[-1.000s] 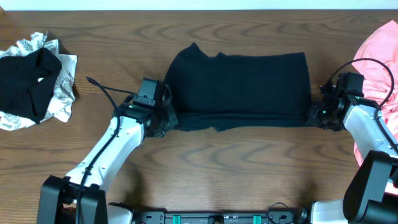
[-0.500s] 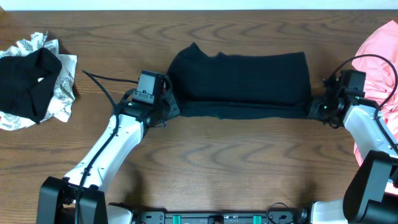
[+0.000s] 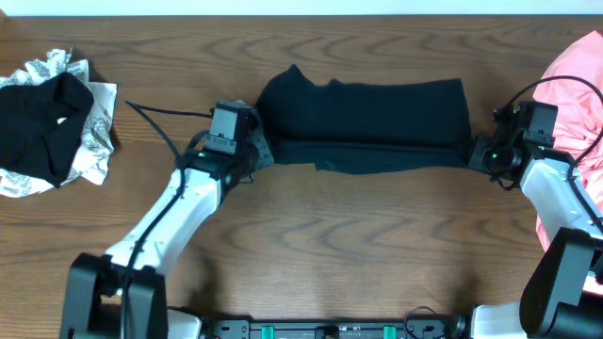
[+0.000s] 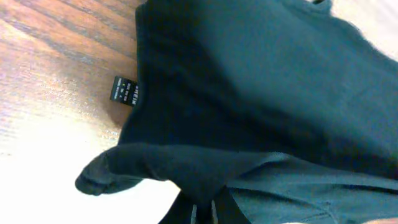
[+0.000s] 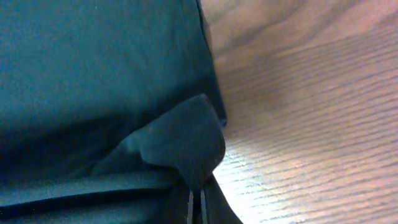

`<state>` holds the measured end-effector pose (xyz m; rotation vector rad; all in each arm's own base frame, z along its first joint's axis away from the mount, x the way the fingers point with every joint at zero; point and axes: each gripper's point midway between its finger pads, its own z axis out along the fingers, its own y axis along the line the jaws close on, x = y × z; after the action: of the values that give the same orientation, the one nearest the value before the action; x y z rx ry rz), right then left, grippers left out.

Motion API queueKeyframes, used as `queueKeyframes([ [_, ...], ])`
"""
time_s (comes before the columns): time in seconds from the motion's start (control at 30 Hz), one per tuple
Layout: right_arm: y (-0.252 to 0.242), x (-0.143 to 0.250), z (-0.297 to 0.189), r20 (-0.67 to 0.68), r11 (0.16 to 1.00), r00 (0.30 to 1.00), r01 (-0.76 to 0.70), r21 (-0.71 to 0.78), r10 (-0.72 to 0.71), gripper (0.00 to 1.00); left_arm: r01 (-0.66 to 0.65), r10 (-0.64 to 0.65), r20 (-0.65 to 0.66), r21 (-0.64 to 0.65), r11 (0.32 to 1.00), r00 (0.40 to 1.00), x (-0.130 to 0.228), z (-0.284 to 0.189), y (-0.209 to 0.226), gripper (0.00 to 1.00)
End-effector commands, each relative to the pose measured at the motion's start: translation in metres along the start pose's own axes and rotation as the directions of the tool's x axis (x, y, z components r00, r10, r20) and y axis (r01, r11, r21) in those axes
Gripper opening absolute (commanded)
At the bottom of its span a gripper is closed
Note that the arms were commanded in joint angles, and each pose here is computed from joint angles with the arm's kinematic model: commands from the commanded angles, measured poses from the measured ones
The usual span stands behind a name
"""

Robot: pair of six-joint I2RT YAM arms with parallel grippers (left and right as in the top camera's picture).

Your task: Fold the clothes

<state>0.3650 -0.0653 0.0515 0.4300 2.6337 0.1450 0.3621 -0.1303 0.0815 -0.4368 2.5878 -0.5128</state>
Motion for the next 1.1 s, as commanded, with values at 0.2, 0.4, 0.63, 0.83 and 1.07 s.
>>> queueKeyframes([
  [0.2, -0.004, -0.018, -0.002, 0.061, 1.000, 0.998, -0.005, 0.030, 0.003, 0.01, -0.012, 0.012, 0.027, -0.029, 1.000, 1.000, -0.013, 0.019, 0.006, 0.06],
  [0.4, -0.003, -0.024, -0.002, 0.083, 1.000, 0.997, -0.003, 0.028, 0.000, 0.01, -0.051, 0.051, 0.067, -0.002, 0.999, 0.996, -0.030, 0.012, -0.009, 0.06],
  [0.63, -0.004, -0.024, 0.004, 0.080, 1.000, 0.997, -0.005, 0.027, 0.003, 0.11, -0.055, 0.054, 0.093, 0.016, 0.998, 0.994, -0.041, 0.008, -0.018, 0.06],
  [0.83, -0.008, -0.019, 0.029, 0.051, 1.000, 0.999, -0.014, 0.026, 0.012, 0.18, -0.072, 0.070, 0.101, 0.018, 0.997, 0.992, -0.042, 0.008, -0.019, 0.07],
  [1.07, -0.007, -0.024, 0.035, 0.074, 1.000, 0.997, -0.011, 0.021, 0.009, 0.13, -0.097, 0.093, 0.123, 0.030, 0.995, 0.988, -0.047, 0.007, -0.023, 0.07],
])
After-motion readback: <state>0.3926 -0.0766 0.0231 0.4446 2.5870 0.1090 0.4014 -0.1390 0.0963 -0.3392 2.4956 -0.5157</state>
